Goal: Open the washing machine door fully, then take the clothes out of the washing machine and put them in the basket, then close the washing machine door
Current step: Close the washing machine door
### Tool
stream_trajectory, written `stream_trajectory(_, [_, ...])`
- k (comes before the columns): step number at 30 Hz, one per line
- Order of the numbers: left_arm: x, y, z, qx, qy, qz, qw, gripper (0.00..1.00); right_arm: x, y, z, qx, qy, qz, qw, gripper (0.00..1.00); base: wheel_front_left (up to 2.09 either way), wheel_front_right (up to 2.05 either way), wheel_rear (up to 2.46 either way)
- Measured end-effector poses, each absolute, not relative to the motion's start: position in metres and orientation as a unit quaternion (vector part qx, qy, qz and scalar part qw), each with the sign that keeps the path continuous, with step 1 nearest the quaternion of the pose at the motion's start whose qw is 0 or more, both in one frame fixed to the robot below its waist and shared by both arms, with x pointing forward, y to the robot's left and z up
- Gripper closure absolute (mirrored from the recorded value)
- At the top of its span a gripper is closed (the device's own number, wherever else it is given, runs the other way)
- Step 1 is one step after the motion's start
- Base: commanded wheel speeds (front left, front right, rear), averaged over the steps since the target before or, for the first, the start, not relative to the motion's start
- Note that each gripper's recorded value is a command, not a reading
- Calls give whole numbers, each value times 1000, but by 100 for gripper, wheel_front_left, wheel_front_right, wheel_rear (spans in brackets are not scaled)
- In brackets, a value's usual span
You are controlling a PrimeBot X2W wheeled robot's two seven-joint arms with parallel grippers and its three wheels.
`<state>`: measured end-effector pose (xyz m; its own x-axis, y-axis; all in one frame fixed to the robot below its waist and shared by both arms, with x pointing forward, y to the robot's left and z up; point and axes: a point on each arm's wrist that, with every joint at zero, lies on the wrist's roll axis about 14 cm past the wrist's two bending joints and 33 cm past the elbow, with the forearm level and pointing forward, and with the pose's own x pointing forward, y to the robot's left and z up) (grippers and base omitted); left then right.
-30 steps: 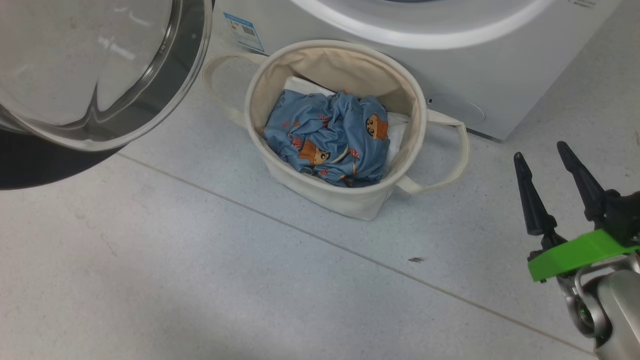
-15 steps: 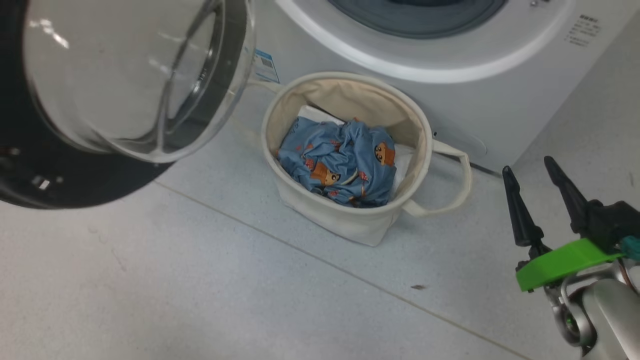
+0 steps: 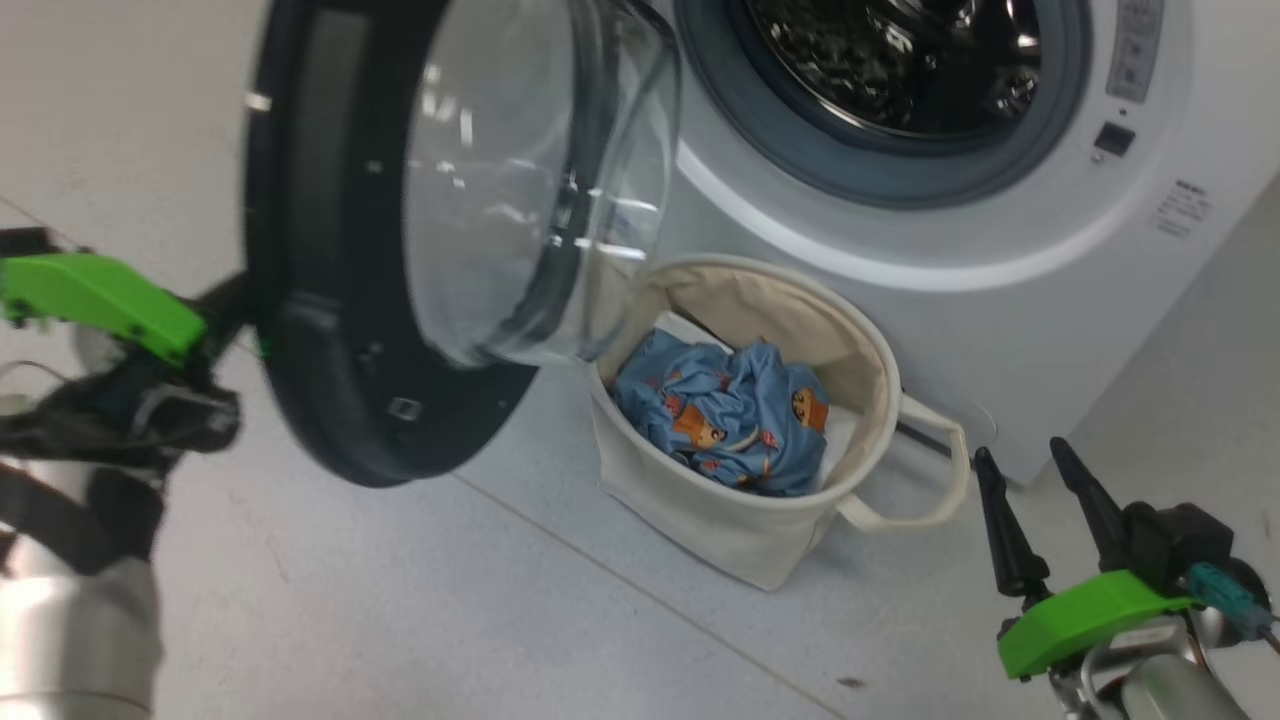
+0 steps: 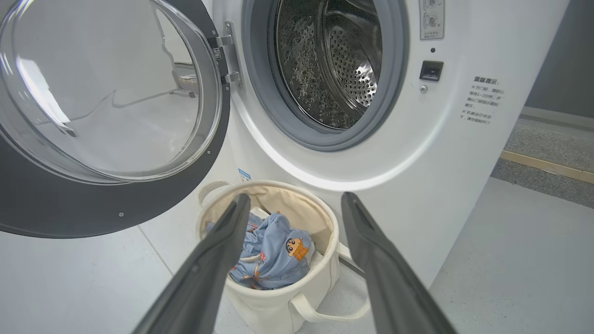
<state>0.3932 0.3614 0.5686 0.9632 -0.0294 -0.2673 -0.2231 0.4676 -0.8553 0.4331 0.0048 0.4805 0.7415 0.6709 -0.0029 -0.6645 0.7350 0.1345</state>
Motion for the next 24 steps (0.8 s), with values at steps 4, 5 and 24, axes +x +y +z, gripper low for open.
stream_trajectory(4, [382, 323, 569, -494, 140, 8, 858, 100, 422, 21, 494, 68, 13, 373, 925, 0, 0, 0, 0])
stream_trajectory(5, [379, 312, 568, -490, 144, -3, 860, 100, 419, 24, 496, 68, 11, 376, 924, 0, 0, 0, 0])
stream_trajectory(24, [392, 165, 564, -458, 146, -138, 866, 100, 414, 19, 502, 67, 7, 368, 927, 0, 0, 0, 0])
